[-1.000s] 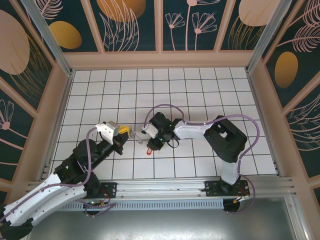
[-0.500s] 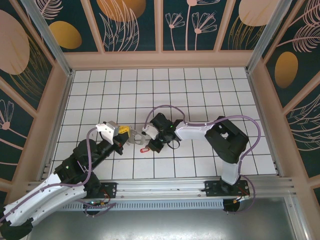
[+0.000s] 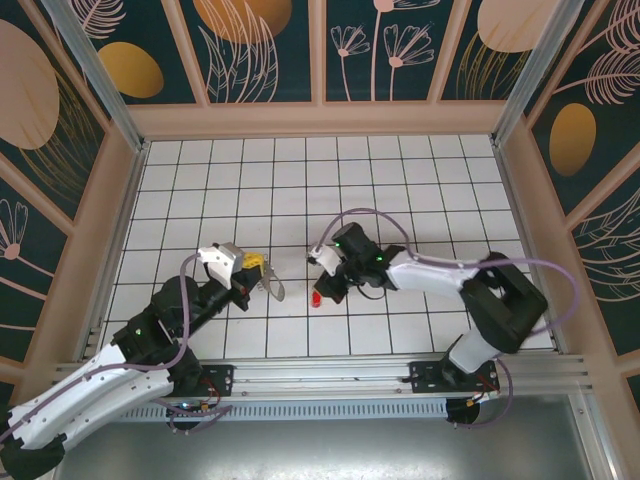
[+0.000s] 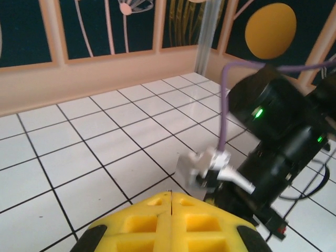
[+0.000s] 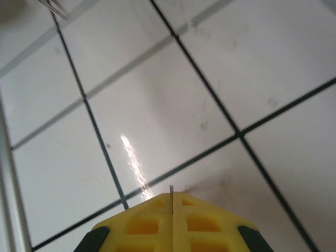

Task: Put the keys on the keyring

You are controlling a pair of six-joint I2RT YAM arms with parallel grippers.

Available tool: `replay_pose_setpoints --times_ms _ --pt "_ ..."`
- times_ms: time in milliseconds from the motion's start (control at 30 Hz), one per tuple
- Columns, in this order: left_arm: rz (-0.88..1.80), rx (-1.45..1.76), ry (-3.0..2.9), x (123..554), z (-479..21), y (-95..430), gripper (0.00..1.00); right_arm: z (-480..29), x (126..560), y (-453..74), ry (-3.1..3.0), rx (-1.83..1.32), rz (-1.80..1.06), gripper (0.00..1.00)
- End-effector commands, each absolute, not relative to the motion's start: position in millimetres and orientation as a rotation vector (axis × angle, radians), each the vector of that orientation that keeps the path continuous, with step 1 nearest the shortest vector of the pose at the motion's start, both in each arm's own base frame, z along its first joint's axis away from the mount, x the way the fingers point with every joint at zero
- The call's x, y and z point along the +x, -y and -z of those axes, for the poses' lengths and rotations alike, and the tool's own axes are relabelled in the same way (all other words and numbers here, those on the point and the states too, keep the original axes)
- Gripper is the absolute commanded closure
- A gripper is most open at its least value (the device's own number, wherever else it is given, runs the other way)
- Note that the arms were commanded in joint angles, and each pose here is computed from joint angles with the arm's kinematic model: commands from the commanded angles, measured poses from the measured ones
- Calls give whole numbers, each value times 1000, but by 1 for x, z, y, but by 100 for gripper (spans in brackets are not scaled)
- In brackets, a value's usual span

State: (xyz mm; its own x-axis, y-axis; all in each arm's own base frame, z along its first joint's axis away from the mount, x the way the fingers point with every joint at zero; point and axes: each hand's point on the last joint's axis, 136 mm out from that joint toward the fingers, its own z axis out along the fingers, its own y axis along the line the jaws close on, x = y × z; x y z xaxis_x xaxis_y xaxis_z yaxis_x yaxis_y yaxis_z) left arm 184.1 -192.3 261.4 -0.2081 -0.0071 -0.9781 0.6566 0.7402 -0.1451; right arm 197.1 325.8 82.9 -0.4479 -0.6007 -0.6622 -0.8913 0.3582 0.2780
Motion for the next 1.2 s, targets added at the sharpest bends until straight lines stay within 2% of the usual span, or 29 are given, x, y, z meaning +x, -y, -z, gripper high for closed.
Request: replay_pose_setpoints --times_ms 0,267,433,600,900,1167 --pt "758 610 -1594 172 -284 210 100 -140 203 -329 -1879 -1265 -906 100" --pt "900 851 -1436 142 -305 242 100 -248 163 -308 -1341 -1212 -981 100" --pt "928 965 -1351 129 -320 253 100 -277 148 -299 -1218 -1221 -987 100" --pt "953 1038 -1316 125 -325 264 100 -288 141 -297 -1168 -1226 -989 100" --pt "971 971 -1246 132 -336 269 100 -299 143 -297 -1143 -1195 -997 100" --pt "773 899 -1686 183 -262 274 100 -263 208 -273 -1446 -895 -750 100"
